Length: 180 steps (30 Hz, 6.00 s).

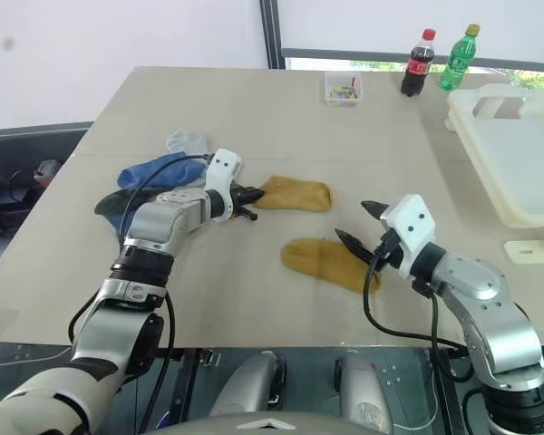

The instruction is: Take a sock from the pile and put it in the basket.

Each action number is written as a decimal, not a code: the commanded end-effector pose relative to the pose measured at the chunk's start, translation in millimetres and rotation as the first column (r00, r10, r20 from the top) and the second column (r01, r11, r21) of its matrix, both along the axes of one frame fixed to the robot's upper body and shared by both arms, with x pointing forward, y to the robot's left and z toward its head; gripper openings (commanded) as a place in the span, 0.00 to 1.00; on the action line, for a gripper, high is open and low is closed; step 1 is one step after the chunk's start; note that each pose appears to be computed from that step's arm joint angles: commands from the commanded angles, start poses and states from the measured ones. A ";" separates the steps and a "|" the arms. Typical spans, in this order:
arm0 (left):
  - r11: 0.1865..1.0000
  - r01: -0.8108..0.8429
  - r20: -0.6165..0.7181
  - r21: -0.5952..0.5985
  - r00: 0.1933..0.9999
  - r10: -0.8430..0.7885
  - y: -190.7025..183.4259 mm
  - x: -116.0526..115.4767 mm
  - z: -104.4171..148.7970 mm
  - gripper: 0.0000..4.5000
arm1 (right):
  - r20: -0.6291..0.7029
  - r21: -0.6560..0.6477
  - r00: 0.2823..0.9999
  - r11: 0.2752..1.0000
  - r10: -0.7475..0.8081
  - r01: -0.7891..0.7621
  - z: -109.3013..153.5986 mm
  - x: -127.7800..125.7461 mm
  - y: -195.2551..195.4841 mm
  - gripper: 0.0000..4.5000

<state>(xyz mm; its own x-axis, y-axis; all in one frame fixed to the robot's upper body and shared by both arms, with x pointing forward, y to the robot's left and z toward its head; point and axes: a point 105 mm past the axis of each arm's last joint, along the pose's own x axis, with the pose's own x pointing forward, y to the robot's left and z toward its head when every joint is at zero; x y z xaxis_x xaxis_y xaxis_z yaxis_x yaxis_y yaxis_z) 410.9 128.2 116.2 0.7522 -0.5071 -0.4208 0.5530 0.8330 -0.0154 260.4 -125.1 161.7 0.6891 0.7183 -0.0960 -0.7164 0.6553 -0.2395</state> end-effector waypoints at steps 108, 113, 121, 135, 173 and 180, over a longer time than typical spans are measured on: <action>0.918 0.349 -0.053 -0.189 0.930 -0.364 -48.9 -110.9 -22.0 0.43 | -0.307 -0.157 0.917 0.964 -0.255 0.216 -62.2 -15.4 -27.8 0.16; 0.917 0.347 0.007 -0.199 0.936 -0.353 -35.9 -111.5 -4.7 0.77 | -0.235 -0.141 0.941 0.967 -0.242 0.213 -45.5 -21.1 -31.9 0.50; 0.896 0.386 0.013 -0.217 0.919 -0.393 -17.5 -115.0 7.6 0.79 | -0.159 -0.090 0.974 0.985 -0.163 0.150 -23.1 -31.0 -33.2 0.38; 0.861 0.384 -0.145 -0.333 0.882 -0.449 -39.2 -102.9 -13.8 0.79 | -0.245 -0.144 0.969 0.990 -0.042 0.006 -80.3 -8.2 -12.9 0.03; 0.554 0.601 -0.260 -0.576 0.508 -0.821 -178.9 -128.6 -17.3 0.79 | -0.202 -0.129 0.963 0.979 -0.180 0.156 -50.1 -28.9 -33.9 0.03; 0.665 0.559 -0.403 -0.495 0.530 -0.746 -184.8 -125.6 -69.5 0.79 | -0.236 -0.136 0.939 0.966 -0.248 0.221 -39.9 -70.5 -53.9 0.03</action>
<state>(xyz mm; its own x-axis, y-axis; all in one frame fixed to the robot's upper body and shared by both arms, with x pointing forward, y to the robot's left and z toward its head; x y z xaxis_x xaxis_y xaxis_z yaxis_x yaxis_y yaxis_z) 288.4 -67.2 83.6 -0.1647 -0.9547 -0.2477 0.7749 0.0301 -0.6314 191.1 -184.5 101.1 0.7611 0.4917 -0.4229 -0.5856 0.8013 -0.1223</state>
